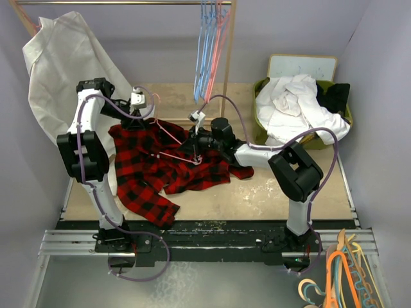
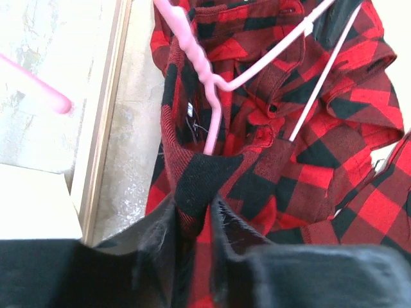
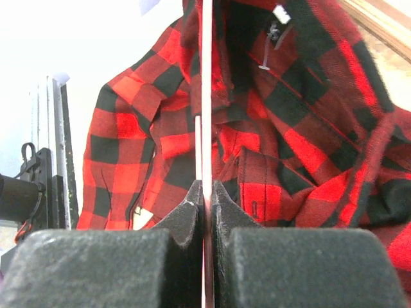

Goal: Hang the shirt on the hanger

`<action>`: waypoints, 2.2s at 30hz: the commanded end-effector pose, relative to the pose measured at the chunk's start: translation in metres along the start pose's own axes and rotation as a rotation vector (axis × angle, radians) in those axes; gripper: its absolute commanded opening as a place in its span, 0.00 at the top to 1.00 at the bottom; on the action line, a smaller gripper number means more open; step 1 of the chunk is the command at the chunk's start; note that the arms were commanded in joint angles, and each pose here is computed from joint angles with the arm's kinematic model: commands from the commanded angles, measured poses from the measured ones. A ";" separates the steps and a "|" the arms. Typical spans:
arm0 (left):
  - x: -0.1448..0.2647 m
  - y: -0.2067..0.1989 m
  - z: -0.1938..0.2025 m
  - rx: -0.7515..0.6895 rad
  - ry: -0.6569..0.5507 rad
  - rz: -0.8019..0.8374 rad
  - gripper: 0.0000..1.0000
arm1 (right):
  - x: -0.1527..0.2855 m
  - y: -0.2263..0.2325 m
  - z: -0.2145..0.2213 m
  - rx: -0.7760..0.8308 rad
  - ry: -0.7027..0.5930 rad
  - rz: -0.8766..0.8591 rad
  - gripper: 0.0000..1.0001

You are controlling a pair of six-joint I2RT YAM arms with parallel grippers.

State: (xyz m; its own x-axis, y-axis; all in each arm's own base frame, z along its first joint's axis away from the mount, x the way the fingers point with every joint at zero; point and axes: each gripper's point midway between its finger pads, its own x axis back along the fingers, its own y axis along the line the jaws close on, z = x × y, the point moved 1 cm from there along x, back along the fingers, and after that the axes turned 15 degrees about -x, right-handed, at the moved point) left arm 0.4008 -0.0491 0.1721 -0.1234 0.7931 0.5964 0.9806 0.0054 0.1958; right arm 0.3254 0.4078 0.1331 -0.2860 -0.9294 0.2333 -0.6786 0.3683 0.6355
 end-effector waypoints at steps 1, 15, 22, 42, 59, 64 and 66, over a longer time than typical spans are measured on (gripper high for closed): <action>-0.012 -0.009 -0.036 -0.018 -0.074 0.052 0.64 | -0.009 0.024 -0.021 0.085 -0.042 -0.089 1.00; -0.032 -0.029 -0.035 -0.007 -0.080 0.135 1.00 | -0.005 0.027 -0.022 0.086 -0.043 -0.086 1.00; -0.009 -0.032 -0.068 -0.052 -0.143 0.039 1.00 | 0.012 0.039 -0.034 0.071 -0.087 -0.072 0.54; 0.077 -0.106 -0.206 -0.133 -0.241 -0.281 1.00 | 0.157 0.067 -0.038 -0.025 -0.522 -0.089 0.00; 0.083 -0.110 -0.216 -0.111 -0.236 -0.326 1.00 | 0.122 0.087 -0.030 -0.082 -0.420 -0.218 0.18; 0.078 -0.110 -0.210 -0.112 -0.202 -0.327 1.00 | 0.117 0.083 -0.031 -0.098 -0.429 -0.218 0.71; 0.075 -0.106 -0.199 -0.112 -0.158 -0.337 1.00 | 0.119 0.078 -0.034 -0.113 -0.454 -0.178 1.00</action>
State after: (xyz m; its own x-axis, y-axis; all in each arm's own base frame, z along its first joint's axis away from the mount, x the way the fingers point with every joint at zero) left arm 0.2541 -0.1130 0.3508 -0.3748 0.8568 0.3541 0.8876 0.2212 0.4041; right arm 0.2548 0.3256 0.2034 -0.4353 -0.8914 -0.1262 -0.6280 0.2003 0.7520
